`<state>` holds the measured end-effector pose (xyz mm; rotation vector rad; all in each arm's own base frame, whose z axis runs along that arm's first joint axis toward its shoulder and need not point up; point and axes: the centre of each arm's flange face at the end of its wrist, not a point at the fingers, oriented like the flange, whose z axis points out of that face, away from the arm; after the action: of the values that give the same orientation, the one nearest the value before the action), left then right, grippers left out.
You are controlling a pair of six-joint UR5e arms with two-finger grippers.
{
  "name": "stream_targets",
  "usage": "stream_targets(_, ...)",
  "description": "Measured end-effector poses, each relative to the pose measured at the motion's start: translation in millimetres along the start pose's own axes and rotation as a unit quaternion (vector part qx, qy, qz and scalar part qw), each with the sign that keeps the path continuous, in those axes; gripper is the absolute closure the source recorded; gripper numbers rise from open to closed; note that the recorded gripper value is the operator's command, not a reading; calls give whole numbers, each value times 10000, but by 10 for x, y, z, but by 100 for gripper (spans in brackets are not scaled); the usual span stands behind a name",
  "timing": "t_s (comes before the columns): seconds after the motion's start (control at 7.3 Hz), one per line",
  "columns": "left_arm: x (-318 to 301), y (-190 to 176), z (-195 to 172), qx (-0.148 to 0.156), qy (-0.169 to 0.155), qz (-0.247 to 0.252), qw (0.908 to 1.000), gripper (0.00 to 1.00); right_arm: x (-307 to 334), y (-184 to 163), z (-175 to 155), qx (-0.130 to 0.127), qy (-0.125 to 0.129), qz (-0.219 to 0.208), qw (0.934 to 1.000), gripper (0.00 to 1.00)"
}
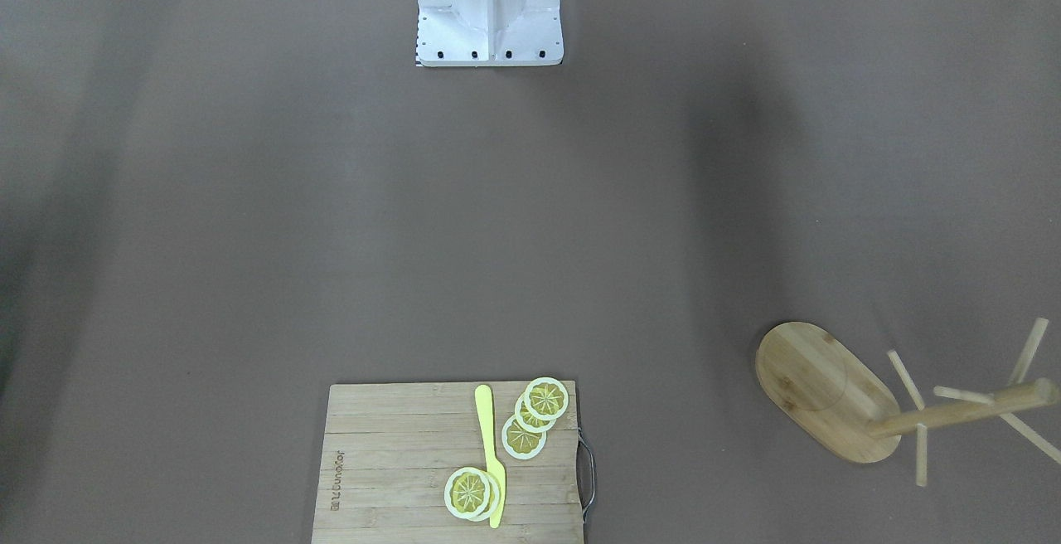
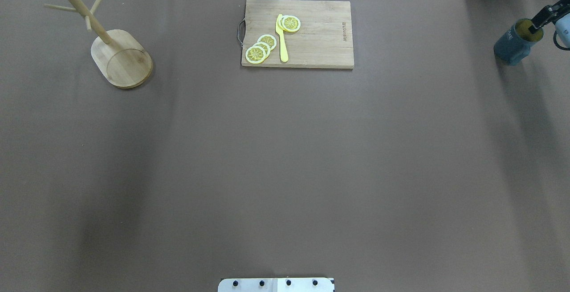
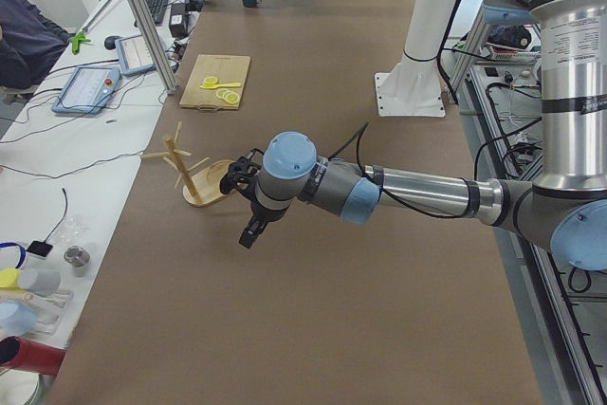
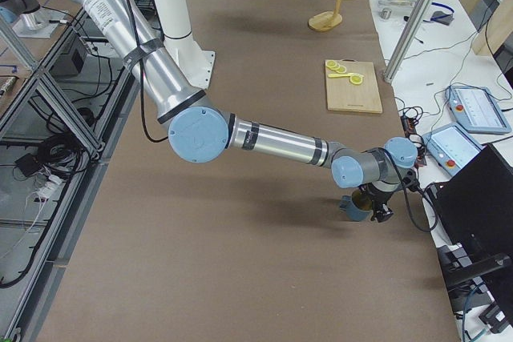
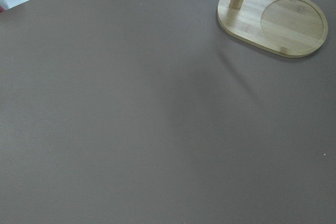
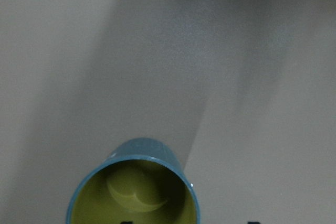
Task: Hang cup on storage rack
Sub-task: 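Lower the right gripper onto the teal mug rim and grasp it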
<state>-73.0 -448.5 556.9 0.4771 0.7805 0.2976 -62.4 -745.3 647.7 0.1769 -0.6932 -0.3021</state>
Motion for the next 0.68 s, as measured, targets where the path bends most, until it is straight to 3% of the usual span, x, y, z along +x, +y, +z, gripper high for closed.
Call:
stream_targets(0.14,3,-3,-3,4,0,8,10000,1,-20,-1,29,4,26,63,10000,73)
stream_targets(0.41,6,-11,-6,9,-1,17,10000,1,-75,-4,109,6,74,115,9999,77)
stream_targets(0.68,2,-23,-4,11,-3,21,10000,1,-79,9,148,-5,90,140,9999,100)
